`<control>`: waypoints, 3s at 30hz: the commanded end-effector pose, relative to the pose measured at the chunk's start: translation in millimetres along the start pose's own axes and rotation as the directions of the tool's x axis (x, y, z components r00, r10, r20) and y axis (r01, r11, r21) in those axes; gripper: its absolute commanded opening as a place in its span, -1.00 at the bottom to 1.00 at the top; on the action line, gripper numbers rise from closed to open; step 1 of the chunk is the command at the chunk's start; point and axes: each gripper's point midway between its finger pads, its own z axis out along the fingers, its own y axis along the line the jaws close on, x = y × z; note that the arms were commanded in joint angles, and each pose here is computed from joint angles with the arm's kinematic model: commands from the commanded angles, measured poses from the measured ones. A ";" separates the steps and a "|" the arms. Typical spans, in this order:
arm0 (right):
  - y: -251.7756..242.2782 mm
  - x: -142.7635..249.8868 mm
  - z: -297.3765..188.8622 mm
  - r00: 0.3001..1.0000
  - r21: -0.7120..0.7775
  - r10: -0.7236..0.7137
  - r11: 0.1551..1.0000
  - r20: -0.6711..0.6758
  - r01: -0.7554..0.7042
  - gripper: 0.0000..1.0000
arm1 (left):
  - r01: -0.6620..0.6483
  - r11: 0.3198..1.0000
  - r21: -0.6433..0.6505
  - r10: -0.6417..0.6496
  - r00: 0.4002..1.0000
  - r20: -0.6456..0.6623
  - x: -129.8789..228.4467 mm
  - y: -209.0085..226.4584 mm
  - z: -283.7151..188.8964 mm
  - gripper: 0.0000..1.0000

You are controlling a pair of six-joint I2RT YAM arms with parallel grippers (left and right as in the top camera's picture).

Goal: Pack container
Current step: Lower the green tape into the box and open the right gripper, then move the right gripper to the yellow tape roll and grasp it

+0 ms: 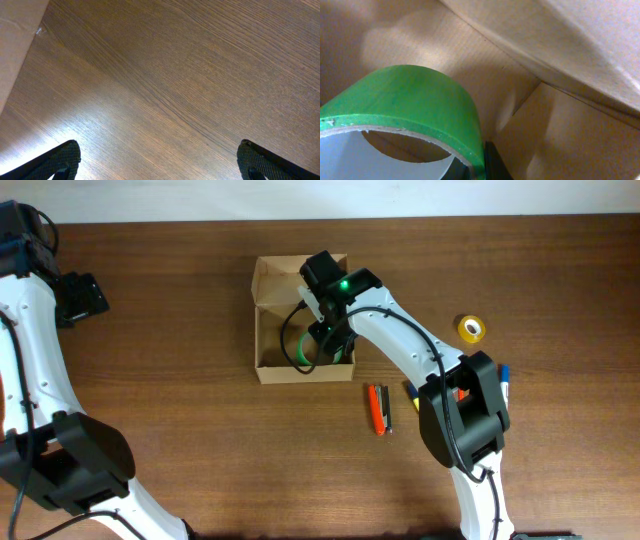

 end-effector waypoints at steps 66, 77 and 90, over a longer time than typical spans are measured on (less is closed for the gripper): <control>-241.4 211.4 -96.9 0.611 0.140 0.791 0.607 -0.016 -0.782 0.08 | -0.011 1.000 -0.005 0.011 1.000 0.022 -1.0 3.1 -9.4 1.00; -246.2 197.6 -44.8 0.597 0.084 0.800 0.599 -0.058 -0.796 -0.02 | -0.011 1.000 -0.005 0.011 1.000 0.022 -0.9 3.1 -9.2 1.00; -261.4 171.8 -11.7 0.625 0.093 0.779 0.627 -0.049 -0.773 0.35 | -0.011 1.000 -0.005 0.011 1.000 0.022 -1.0 3.1 -9.4 1.00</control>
